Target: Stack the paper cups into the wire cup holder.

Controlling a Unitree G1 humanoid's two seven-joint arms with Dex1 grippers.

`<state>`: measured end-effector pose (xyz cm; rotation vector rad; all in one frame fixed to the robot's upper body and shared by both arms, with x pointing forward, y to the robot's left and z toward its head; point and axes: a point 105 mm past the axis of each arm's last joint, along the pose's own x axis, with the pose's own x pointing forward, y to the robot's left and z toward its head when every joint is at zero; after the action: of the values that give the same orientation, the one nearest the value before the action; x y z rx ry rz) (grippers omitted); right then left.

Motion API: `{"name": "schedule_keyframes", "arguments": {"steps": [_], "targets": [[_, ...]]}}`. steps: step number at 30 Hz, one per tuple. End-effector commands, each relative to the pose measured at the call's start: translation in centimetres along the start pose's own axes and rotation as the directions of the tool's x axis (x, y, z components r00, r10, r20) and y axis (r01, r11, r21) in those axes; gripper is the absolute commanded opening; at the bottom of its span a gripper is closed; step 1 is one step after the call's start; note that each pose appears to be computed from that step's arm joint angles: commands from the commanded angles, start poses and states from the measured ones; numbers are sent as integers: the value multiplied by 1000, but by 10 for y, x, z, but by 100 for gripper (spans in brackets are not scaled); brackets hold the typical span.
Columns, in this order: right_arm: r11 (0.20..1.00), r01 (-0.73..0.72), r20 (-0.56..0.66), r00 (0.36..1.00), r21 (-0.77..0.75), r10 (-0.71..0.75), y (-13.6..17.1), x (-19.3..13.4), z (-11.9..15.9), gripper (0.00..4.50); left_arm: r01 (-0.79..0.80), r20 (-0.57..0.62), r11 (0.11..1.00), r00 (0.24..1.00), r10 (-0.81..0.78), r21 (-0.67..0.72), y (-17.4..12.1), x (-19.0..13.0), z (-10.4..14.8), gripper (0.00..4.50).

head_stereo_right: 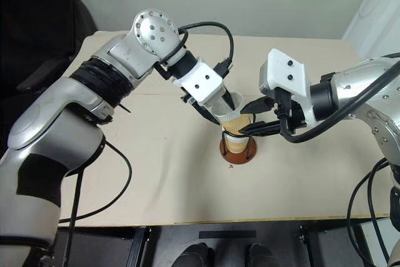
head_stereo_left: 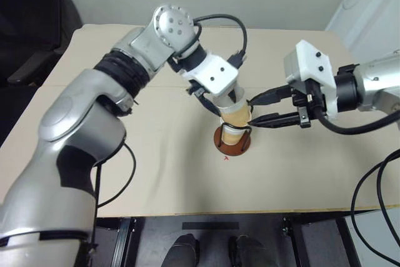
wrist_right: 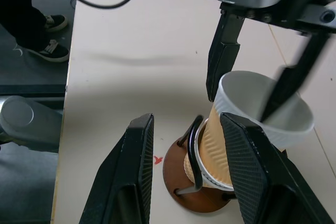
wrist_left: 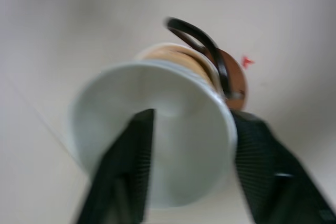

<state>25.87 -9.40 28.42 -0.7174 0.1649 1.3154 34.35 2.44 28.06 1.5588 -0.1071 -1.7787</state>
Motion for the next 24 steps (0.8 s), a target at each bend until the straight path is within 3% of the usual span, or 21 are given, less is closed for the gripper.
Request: {"name": "schedule_keyframes", "arguments": {"steps": [1,11,15,20,24], "targets": [[999,33,15,999,-33,-33,0,-8,7,197,-25,8,999,1000,25,37,8,-11,9,337],[999,37,12,999,-34,-36,-1,-9,7,197,-89,74,996,993,89,4,19,-18,20,337],[998,43,19,999,-35,-42,-2,-8,8,197,-203,121,974,969,215,-102,23,-41,15,337],[998,56,11,998,-16,-55,-3,-8,2,197,-344,204,848,869,450,-404,-2,-87,-9,337],[998,60,2,998,15,-60,-2,-12,-4,197,-417,105,675,801,590,-608,-39,-106,-39,337]]}}
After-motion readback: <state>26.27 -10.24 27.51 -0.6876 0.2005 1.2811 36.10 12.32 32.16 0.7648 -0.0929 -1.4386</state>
